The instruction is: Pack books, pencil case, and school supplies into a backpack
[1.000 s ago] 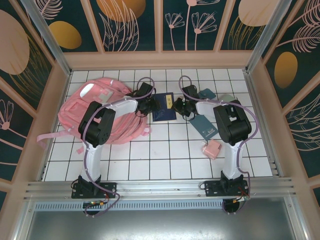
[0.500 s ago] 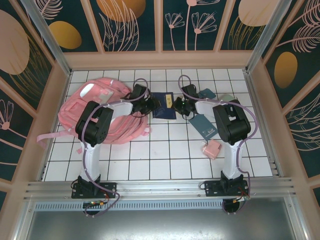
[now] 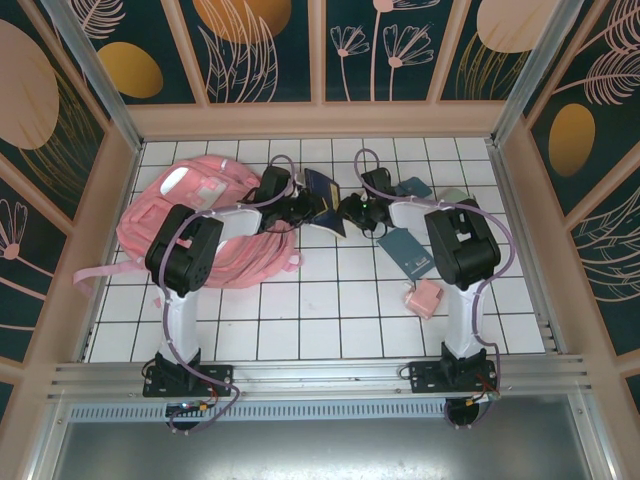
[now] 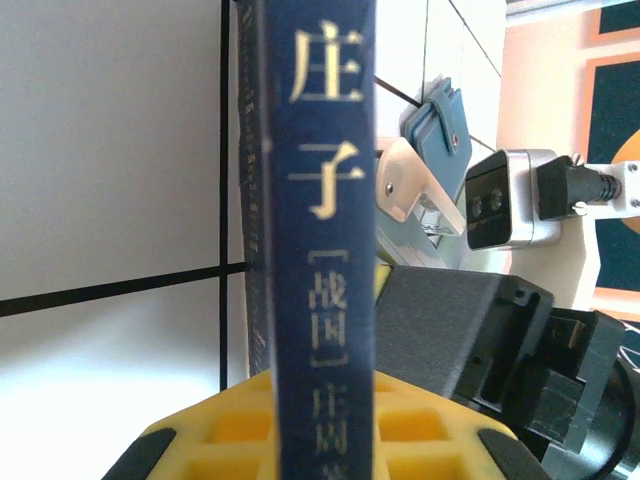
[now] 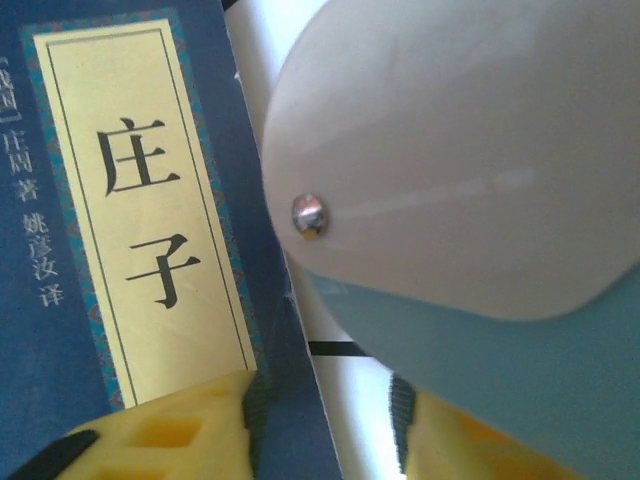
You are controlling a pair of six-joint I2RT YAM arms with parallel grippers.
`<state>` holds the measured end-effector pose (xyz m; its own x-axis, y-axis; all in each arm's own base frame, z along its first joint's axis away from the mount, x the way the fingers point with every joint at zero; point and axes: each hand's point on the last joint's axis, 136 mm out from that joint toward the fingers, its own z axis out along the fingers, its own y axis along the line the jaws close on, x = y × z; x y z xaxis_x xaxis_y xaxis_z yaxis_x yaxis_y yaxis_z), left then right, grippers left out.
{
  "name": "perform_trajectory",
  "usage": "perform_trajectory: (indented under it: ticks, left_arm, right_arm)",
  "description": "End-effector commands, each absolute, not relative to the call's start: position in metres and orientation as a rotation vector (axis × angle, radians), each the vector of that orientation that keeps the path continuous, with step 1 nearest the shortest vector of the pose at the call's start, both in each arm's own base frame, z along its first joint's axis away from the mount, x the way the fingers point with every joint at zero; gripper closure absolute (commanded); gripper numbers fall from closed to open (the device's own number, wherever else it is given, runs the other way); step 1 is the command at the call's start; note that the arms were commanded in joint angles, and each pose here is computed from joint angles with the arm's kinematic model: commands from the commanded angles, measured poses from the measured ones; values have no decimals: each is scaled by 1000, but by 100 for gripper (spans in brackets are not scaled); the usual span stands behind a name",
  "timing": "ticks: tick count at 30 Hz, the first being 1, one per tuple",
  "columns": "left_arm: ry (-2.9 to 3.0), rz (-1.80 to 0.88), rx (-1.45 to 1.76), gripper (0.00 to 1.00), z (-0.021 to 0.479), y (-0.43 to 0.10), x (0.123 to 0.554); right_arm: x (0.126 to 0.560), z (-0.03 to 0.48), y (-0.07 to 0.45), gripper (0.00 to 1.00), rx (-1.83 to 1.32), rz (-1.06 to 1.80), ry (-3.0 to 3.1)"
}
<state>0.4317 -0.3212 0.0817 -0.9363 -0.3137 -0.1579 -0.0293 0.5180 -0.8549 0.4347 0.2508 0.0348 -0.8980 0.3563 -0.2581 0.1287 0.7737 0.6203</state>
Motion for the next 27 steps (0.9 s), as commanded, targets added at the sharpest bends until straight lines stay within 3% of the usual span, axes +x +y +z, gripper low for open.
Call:
perform_trajectory:
  ticks: [1, 8, 15, 24, 27]
  left_arm:
    - [2338, -1491, -135, 100, 141, -329, 430]
    - [2215, -1579, -1, 100, 199, -332, 421]
    - [2114, -1730, 89, 100, 236, -339, 406]
    - [2090, -1778, 147, 100, 247, -338, 393]
    - [2091, -1783, 162, 100, 247, -338, 390]
  right_arm:
    - [429, 74, 250, 47, 320, 983, 2534]
    - [428, 134, 237, 35, 316, 1322, 2308]
    - [420, 184, 233, 31, 236, 1601, 2115]
    - [413, 209, 237, 51, 152, 1756, 2020]
    - [411, 212, 237, 65, 141, 1768, 2006]
